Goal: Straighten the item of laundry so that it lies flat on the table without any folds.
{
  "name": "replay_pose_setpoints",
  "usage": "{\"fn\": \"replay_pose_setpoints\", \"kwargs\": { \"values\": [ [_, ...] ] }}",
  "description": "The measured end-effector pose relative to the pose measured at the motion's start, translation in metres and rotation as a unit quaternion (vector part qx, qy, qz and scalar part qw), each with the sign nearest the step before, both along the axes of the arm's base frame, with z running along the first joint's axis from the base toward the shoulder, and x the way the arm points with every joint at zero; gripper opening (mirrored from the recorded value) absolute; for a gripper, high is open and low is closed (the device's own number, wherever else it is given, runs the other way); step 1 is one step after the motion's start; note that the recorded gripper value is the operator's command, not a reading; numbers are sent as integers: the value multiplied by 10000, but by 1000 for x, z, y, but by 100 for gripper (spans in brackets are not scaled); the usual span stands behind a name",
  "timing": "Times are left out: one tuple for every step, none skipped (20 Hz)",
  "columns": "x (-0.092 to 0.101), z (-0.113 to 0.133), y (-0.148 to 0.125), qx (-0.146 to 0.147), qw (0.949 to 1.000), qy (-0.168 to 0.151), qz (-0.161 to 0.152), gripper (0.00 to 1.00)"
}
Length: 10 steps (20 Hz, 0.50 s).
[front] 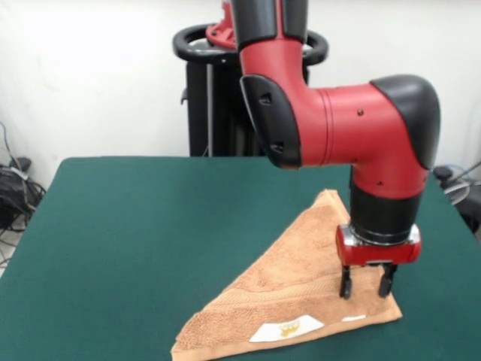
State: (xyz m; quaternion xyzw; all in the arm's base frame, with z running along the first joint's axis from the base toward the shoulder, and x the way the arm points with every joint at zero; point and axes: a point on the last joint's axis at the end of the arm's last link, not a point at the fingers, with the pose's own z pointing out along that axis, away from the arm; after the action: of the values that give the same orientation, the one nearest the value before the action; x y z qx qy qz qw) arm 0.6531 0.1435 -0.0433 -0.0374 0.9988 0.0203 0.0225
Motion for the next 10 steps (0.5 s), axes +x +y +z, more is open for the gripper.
{"fn": "replay_pose_setpoints", "kwargs": {
  "values": [
    [-1,-1,0,1,10000,11,-1,100],
    [-4,-1,0,8,10000,21,0,100],
    [-5,-1,0,11,10000,13,3,100],
    [-5,-1,0,13,10000,5,5,100],
    [-6,0,1,16,10000,-14,7,100],
    [-6,1,1,17,10000,-19,9,100],
    [-7,2,1,17,10000,-14,11,100],
    [-8,3,1,17,10000,-11,12,100],
    [-11,5,2,32,10000,19,-3,100],
    [-12,5,2,39,10000,31,-11,100]
  ]
}}
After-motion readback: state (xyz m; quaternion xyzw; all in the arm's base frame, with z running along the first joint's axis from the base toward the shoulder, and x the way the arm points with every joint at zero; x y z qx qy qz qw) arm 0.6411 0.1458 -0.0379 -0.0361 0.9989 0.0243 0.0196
